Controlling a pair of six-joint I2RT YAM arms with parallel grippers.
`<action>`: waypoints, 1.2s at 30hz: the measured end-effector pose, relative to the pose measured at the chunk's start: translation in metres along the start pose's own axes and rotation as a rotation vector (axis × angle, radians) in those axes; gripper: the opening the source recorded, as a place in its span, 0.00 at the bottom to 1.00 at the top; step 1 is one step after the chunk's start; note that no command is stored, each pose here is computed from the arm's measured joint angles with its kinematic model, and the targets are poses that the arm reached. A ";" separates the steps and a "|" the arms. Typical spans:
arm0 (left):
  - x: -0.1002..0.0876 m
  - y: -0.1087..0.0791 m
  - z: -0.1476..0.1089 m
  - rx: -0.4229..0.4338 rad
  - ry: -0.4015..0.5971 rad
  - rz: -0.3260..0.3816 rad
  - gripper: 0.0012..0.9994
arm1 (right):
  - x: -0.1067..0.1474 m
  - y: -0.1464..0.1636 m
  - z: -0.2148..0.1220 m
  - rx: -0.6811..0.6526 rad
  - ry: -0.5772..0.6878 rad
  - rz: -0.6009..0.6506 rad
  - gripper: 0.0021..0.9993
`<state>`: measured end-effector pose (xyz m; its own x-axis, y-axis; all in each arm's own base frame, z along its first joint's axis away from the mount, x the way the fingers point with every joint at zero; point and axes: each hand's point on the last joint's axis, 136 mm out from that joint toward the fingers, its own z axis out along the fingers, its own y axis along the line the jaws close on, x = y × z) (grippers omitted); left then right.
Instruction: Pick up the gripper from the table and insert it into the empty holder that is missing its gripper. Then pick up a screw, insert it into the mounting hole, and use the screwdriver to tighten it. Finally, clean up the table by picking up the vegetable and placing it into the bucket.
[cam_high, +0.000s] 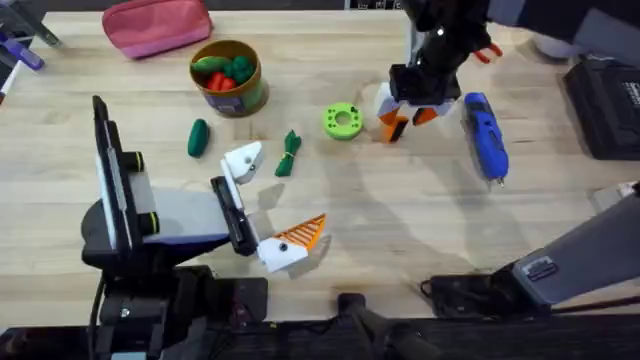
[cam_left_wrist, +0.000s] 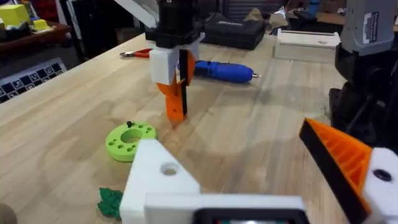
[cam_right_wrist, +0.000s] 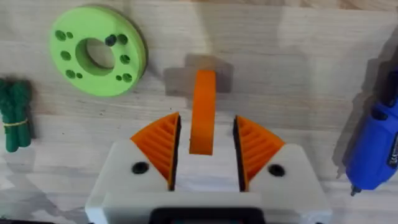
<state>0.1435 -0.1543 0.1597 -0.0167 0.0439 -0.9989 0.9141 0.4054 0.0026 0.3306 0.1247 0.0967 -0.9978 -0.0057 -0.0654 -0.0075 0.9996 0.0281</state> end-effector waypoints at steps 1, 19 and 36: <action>0.000 0.000 0.000 0.000 0.000 0.000 0.99 | 0.000 0.000 0.000 0.000 0.000 0.000 0.45; 0.000 0.000 0.000 0.000 0.000 0.000 0.99 | -0.005 0.002 0.000 -0.007 -0.019 0.007 0.00; 0.000 0.000 0.000 0.000 0.000 0.000 0.99 | 0.003 -0.001 -0.092 -0.096 -0.254 0.015 0.00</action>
<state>0.1435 -0.1543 0.1597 -0.0167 0.0439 -0.9989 0.9141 0.4054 0.0025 0.3220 0.1215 0.1881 -0.9496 0.0288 -0.3121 -0.0110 0.9921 0.1248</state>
